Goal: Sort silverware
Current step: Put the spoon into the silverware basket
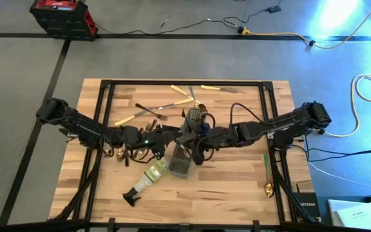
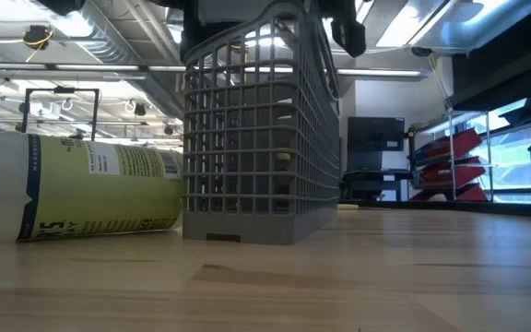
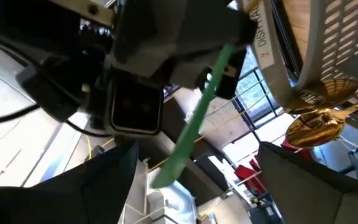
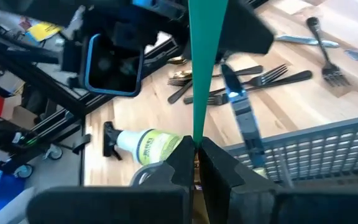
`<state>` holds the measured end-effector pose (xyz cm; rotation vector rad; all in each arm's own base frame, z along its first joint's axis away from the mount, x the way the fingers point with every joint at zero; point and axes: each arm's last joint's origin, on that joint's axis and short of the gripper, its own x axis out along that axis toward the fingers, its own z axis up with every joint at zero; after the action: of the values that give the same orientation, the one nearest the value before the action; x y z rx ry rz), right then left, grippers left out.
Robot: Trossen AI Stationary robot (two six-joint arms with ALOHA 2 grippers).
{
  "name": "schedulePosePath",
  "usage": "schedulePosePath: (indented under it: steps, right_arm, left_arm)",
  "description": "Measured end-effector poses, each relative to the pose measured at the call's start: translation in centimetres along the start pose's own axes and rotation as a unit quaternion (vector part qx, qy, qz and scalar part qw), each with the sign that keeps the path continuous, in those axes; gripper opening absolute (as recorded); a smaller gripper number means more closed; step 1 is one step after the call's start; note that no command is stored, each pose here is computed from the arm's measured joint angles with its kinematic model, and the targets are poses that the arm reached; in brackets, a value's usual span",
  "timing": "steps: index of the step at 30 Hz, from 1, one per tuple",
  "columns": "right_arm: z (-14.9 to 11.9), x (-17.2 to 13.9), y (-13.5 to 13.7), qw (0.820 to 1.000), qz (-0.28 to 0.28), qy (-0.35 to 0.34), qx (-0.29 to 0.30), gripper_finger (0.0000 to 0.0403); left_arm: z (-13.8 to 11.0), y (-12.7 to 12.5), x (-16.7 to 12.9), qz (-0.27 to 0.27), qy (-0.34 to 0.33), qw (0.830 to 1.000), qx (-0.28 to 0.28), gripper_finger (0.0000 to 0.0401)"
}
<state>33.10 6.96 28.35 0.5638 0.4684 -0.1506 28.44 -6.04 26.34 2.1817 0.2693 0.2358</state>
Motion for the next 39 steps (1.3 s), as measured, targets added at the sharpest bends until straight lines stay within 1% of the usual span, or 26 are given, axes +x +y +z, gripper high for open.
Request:
schedulePosePath:
  steps: [3,6,12,19,28,31,39]
  right_arm:
    - [0.4,0.1,-0.4,1.000,-0.007,-0.004,0.004,0.0000]
    - [0.7,0.4,-1.0,1.000,-0.009,-0.002,0.008,0.0000]
    - [1.1,0.9,-1.8,1.000,-0.013,0.001,0.015,0.0000]
    - [1.3,0.9,-1.7,1.000,-0.004,-0.009,0.014,0.0000]
    - [1.4,0.9,-1.9,1.000,-0.008,-0.009,0.013,0.0000]
    - [1.4,0.9,-1.9,1.000,-0.007,-0.009,0.013,0.0000]
    - [1.4,0.9,-1.9,1.000,-0.006,-0.011,0.013,0.0000]
  left_arm:
    - [0.4,0.2,-0.1,0.012,-0.021,1.000,-0.007,0.0317]
    - [0.8,0.1,-0.1,0.012,-0.029,0.999,-0.010,0.0317]
    - [0.9,-0.6,0.3,-0.008,-0.026,1.000,-0.006,0.0317]
    - [1.3,-1.0,0.6,-0.007,-0.034,0.999,-0.009,0.0317]
    - [1.1,-0.8,0.6,0.001,-0.027,0.999,-0.018,0.0312]
    - [1.1,-0.9,0.7,0.000,-0.027,0.999,-0.027,0.0296]
    - [1.0,-0.9,0.7,-0.002,-0.025,0.999,-0.032,0.0233]
